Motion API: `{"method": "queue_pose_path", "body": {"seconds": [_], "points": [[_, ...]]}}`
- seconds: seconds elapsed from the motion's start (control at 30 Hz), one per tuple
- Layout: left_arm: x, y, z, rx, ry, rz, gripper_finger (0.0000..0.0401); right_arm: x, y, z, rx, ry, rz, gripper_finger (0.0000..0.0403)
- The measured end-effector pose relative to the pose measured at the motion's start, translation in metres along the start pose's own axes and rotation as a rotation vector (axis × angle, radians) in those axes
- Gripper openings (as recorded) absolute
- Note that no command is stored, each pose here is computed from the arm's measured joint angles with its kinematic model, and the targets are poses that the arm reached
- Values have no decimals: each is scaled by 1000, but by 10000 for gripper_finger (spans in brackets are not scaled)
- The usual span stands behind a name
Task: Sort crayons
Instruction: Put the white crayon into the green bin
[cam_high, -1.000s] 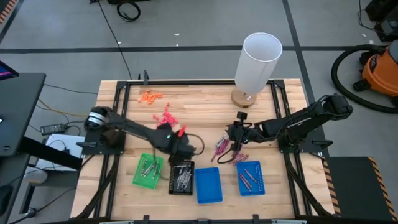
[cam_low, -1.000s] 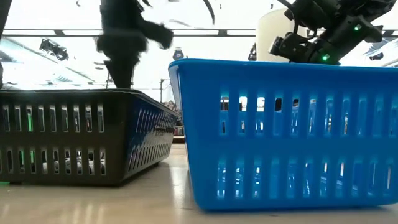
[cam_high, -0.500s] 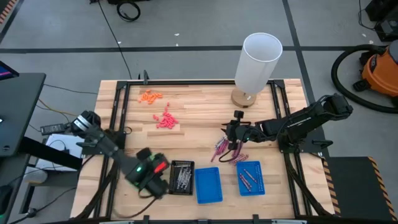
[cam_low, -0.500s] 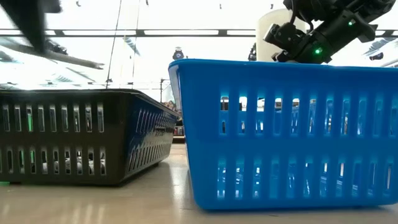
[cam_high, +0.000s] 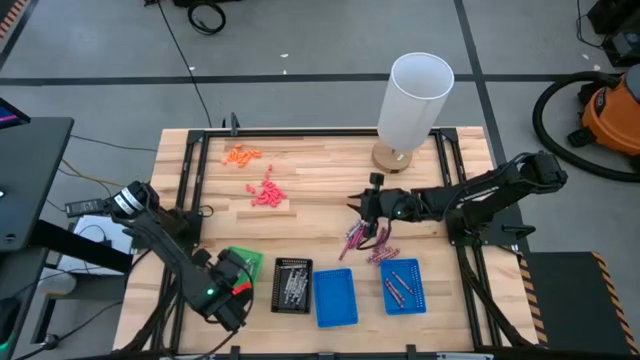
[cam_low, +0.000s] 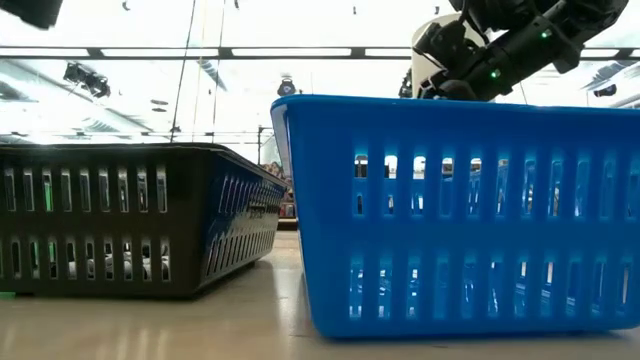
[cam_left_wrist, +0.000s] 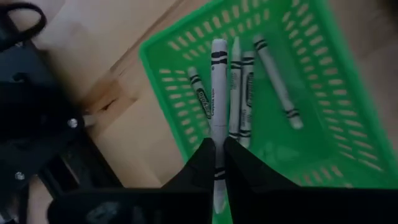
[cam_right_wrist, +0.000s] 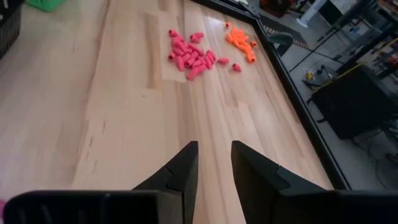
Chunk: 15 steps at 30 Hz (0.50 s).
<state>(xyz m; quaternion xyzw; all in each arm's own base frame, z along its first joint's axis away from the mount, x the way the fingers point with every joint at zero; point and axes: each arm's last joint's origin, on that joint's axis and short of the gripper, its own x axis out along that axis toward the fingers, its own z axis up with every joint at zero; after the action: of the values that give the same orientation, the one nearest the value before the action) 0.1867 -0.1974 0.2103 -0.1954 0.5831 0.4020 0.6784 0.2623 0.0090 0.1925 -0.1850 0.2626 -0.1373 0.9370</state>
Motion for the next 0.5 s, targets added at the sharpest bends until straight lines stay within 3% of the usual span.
{"method": "queue_pose_path", "body": {"seconds": [0.23, 0.5], "points": [[16, 1, 4, 0, 16, -10, 68, 1, -2, 1, 5, -29, 46, 105], [19, 8, 12, -12, 74, -53, 85, 1, -1, 1, 11, -30, 68, 105]]}}
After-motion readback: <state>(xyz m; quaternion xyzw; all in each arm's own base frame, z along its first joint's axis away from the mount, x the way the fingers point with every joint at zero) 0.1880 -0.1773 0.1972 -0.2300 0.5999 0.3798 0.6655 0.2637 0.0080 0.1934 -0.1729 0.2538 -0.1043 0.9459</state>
